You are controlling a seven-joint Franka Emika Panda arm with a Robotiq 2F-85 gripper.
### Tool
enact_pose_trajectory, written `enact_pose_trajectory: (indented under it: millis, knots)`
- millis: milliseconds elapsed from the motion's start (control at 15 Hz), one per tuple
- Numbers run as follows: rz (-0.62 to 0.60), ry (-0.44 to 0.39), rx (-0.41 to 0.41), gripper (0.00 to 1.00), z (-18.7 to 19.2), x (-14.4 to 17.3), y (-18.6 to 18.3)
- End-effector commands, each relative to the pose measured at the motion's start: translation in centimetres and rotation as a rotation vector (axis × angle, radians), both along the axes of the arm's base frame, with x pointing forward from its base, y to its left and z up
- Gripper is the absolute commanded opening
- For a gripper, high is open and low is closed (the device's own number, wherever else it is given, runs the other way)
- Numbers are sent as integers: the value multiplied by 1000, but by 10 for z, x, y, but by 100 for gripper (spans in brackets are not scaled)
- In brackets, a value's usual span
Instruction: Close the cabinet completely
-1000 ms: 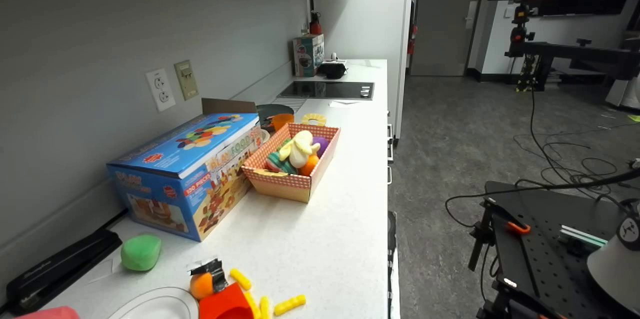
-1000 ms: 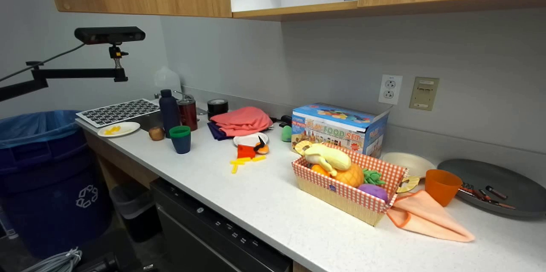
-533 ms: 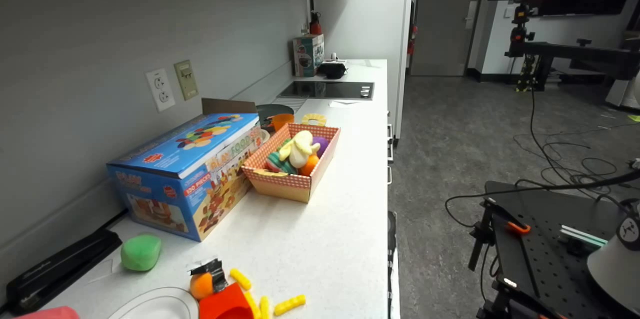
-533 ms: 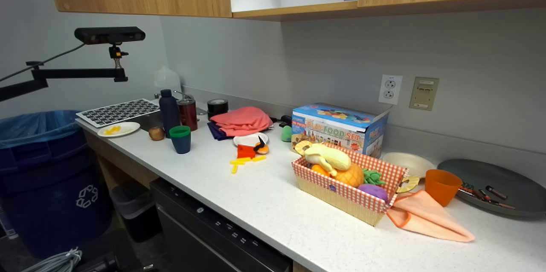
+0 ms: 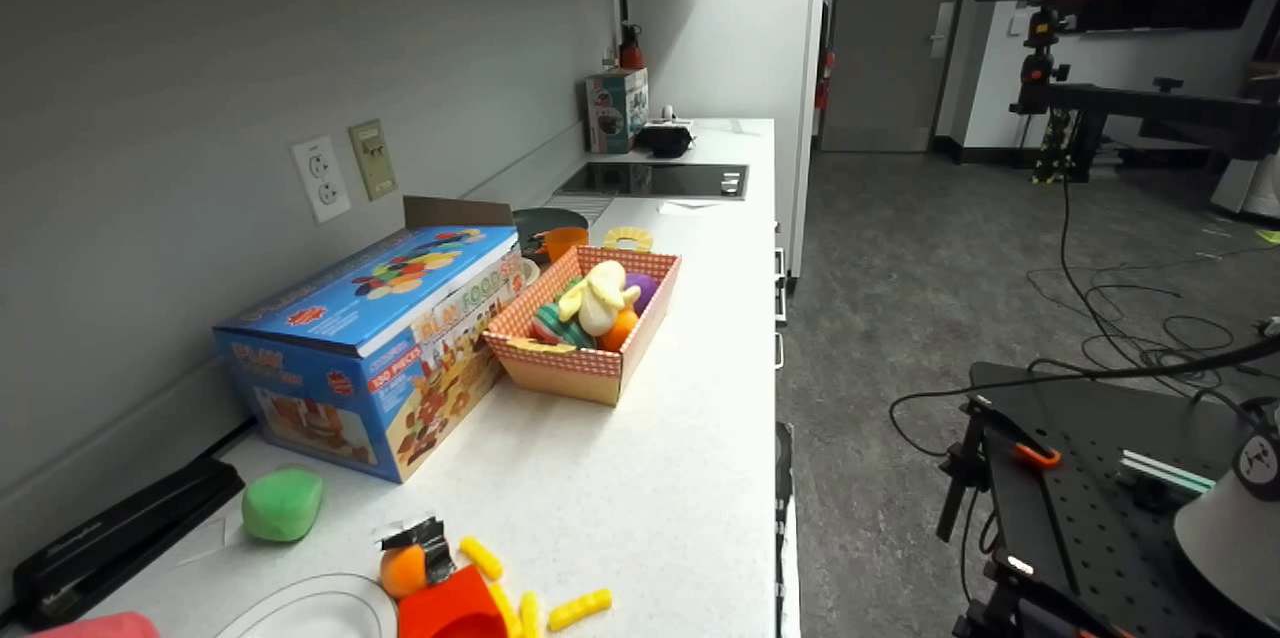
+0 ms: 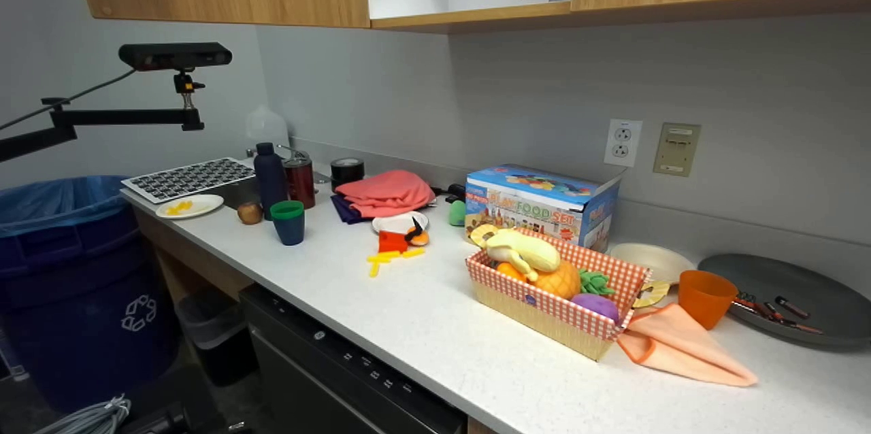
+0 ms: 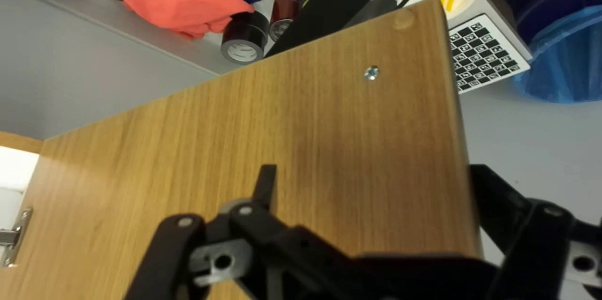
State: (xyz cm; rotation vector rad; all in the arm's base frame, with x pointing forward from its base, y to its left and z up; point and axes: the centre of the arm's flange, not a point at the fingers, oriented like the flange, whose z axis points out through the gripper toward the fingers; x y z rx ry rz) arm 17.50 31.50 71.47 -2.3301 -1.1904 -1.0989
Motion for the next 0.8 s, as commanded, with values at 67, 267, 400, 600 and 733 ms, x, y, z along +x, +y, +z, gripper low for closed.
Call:
enact_pose_trajectory:
  millis: [67,267,400,600,733]
  knots:
    - [-77,-109,-144,100,13,-1,0]
    - [-125,-158,-270,100,29,-8,-13]
    - [-165,-170,-357,100,40,-16,-28]
    - [-264,-139,-424,100,48,-24,-56]
    - [-320,-153,-491,100,57,-29,-73]
